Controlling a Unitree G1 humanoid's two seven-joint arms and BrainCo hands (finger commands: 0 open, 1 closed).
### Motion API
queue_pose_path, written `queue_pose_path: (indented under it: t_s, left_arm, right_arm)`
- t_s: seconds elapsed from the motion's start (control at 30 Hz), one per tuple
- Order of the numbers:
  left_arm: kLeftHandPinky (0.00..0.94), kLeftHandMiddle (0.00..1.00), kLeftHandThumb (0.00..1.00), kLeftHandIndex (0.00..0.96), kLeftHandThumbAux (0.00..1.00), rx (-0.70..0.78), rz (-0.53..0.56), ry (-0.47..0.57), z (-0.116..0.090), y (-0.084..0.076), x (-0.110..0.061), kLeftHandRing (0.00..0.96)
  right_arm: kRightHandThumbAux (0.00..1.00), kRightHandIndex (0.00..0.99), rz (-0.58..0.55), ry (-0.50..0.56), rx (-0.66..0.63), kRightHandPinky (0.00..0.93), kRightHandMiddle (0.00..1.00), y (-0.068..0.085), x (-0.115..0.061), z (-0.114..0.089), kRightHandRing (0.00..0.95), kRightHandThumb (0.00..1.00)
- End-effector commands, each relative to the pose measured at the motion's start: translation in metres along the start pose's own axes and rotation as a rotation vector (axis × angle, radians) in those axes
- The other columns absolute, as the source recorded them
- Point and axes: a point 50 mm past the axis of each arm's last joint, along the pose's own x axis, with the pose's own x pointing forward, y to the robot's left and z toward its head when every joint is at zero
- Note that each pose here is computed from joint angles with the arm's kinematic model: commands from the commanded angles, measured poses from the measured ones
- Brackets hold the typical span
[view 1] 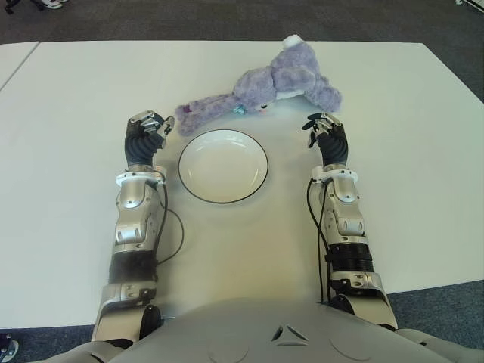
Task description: Put the doll into the plate.
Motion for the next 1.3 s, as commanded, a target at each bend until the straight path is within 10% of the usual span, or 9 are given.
queue_pose_path:
  t_s: [0.03, 1.3]
  left_arm:
    - [0.871, 0.899, 0.374, 0.846, 0.834, 0.0, 0.065, 0.222, -0.048, 0.013, -0.036, 0.897]
    - [0.869, 0.897, 0.376, 0.841, 0.823, 0.0, 0.059, 0.219, -0.05, 0.013, -0.033, 0.896]
  right_arm:
    - [0.674, 0.419, -0.063, 0.087, -0.042, 0.758, 0.553, 0.002, -0.011, -0.022, 0.786, 0.848]
    - [0.674, 0.433, -0.197, -0.373, -0.596, 0.774, 0.6, 0.032, 0.017, 0.054, 0.789, 0.85]
